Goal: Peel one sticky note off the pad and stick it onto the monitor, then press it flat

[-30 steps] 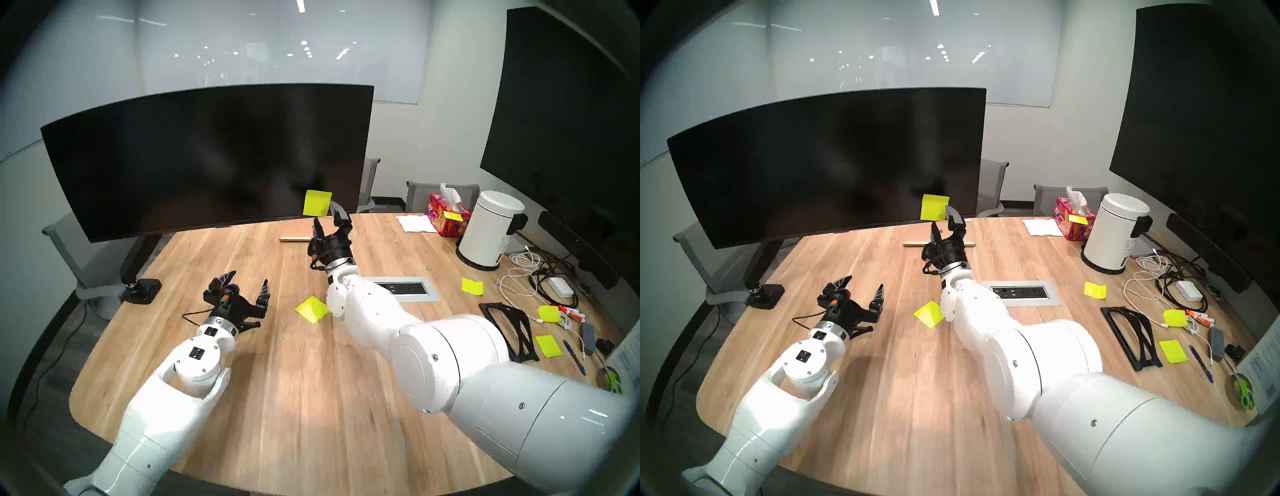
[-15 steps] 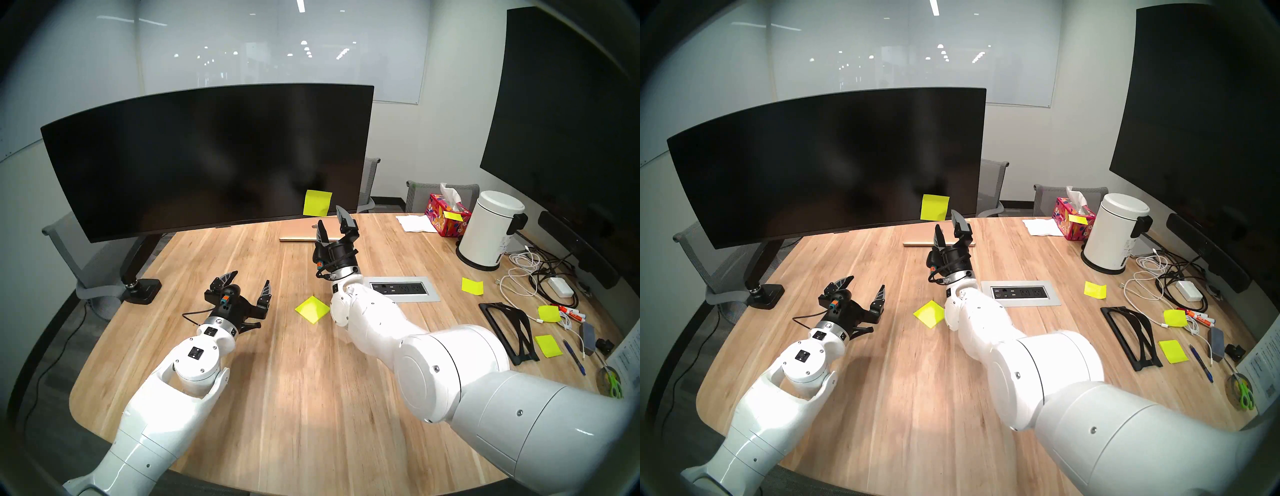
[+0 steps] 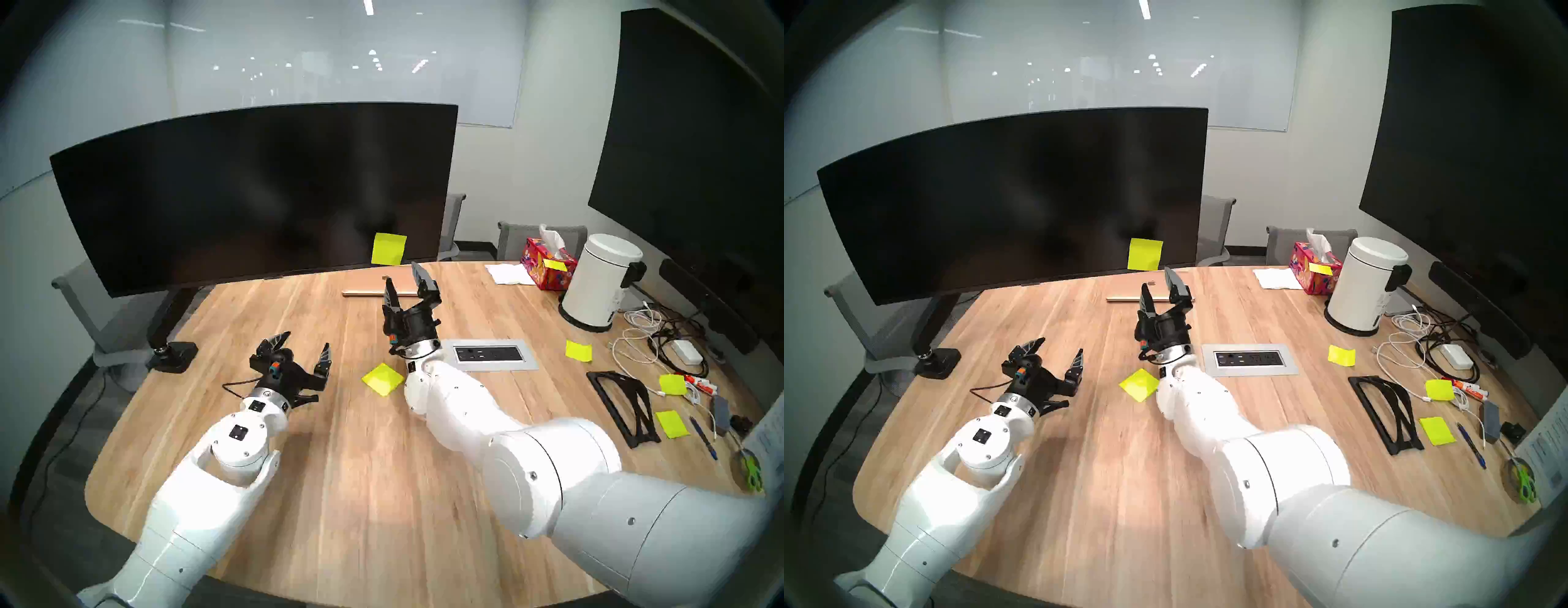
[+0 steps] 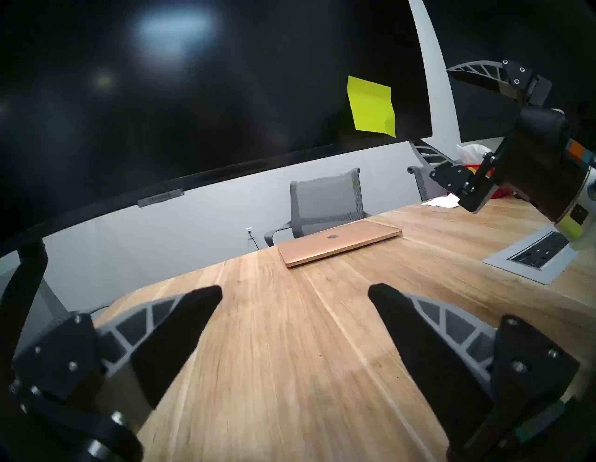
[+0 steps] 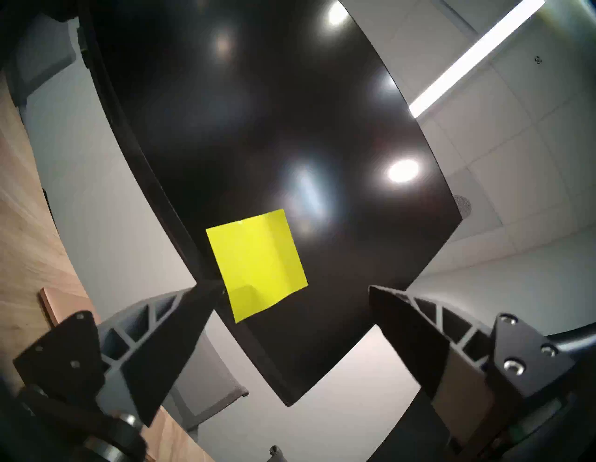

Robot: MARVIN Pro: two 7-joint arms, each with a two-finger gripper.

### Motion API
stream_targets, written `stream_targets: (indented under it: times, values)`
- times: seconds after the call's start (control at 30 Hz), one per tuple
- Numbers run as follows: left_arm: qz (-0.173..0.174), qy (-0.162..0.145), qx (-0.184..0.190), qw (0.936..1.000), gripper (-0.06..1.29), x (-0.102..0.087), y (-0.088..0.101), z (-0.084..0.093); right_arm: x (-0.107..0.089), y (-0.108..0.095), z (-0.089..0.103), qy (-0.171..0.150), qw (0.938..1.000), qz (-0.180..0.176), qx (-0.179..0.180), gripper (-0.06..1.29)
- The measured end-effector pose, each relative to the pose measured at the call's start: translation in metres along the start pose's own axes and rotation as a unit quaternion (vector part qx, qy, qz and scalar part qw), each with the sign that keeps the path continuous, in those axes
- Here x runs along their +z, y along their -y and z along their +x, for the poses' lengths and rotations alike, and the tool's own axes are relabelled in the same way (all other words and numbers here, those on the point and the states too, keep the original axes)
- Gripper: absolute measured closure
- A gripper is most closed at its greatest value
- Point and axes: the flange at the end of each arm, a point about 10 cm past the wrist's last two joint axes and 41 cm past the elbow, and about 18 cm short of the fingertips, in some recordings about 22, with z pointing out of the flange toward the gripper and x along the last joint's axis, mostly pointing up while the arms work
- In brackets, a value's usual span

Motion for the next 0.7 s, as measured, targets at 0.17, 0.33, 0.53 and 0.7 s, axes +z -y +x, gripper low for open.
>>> stream_targets:
  times: [0.17,0.33,0.53,0.7]
  values:
    - [0.002,-0.001,0.000,1.0000,-0.01,0.000,0.000,0.000,-0.007,0.001,0.003,-0.010,0.9998,-0.008,0.012,0.01]
    - [0.002,-0.001,0.001,1.0000,-0.01,0.000,0.000,-0.001,-0.014,-0.001,0.006,-0.019,0.9994,-0.018,0.025,0.01]
    - [0.002,-0.002,0.001,1.0000,-0.01,0.000,0.000,-0.001,-0.022,-0.003,0.006,-0.028,0.9985,-0.026,0.038,0.01]
    - [0.001,-0.003,0.001,1.0000,-0.01,0.000,0.001,-0.002,-0.033,-0.004,0.007,-0.036,0.9972,-0.033,0.057,0.01]
